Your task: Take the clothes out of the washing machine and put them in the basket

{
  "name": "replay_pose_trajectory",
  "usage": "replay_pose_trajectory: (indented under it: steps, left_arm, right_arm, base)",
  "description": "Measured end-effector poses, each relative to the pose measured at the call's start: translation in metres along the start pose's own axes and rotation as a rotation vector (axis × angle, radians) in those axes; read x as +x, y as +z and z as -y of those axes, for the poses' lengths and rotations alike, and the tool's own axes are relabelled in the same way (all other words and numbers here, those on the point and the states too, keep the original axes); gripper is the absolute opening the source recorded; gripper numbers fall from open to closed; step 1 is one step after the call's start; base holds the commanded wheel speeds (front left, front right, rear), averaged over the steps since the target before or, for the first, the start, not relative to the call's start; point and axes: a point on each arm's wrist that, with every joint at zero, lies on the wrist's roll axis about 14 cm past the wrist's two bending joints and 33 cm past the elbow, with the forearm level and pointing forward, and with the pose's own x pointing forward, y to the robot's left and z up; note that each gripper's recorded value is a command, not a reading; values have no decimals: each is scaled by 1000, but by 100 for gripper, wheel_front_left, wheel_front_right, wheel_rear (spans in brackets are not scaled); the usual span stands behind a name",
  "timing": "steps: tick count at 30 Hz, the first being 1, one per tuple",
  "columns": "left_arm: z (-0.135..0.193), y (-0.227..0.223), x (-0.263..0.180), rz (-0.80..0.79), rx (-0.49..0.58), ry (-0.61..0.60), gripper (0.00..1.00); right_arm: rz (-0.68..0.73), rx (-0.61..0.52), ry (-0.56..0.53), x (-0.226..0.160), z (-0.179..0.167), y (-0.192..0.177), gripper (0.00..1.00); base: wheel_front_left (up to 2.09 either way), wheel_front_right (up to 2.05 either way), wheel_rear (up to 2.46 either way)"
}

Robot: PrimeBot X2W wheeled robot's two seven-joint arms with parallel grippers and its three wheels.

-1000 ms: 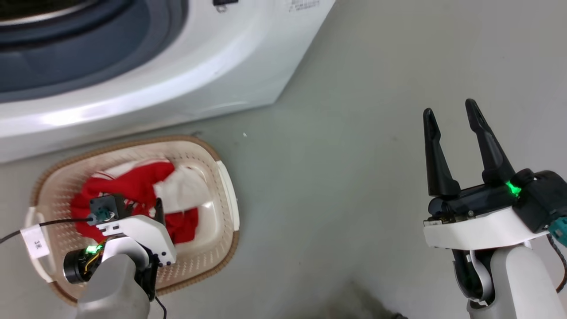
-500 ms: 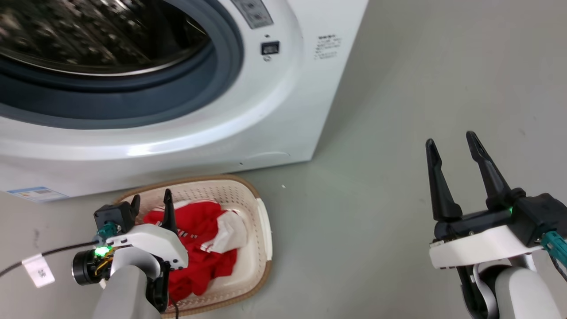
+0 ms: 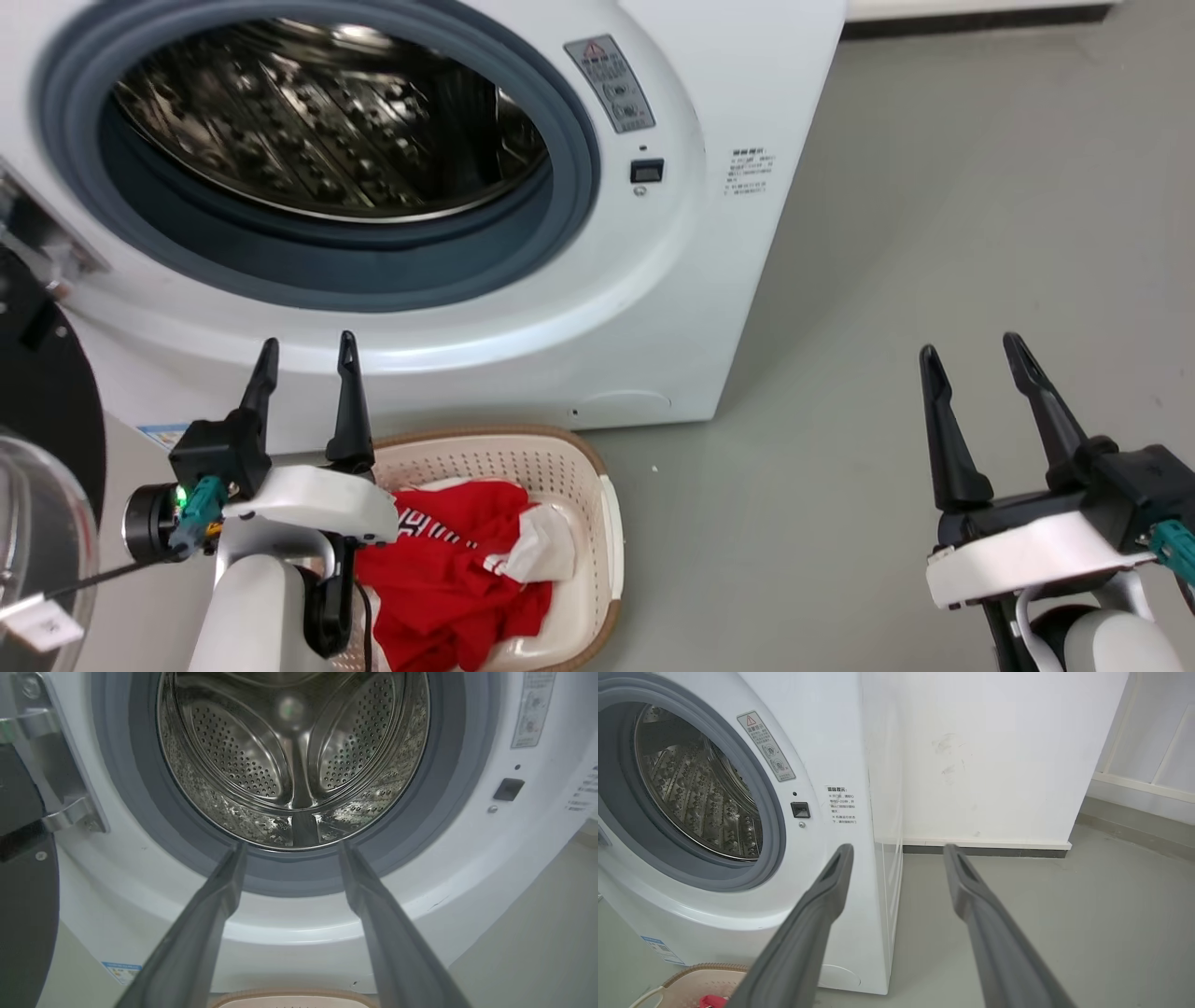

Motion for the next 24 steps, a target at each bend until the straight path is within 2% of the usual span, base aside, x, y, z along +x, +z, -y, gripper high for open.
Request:
replay_pose_trajectory:
  steps: [7, 18, 24]
  left_arm:
    - [1, 41, -27, 114, 48, -5, 100]
    - [-2, 48, -76, 121, 123, -3, 100]
    - [-6, 46, -98, 85, 129, 16, 100]
  right_arm:
    - [9, -7, 10, -16, -5, 9, 100]
    - [-20, -24, 2, -44, -5, 9, 100]
    - [-19, -33, 17, -53, -11, 11, 100]
  base:
    - [0, 0, 0]
    - [0, 0, 0]
    - [0, 0, 0]
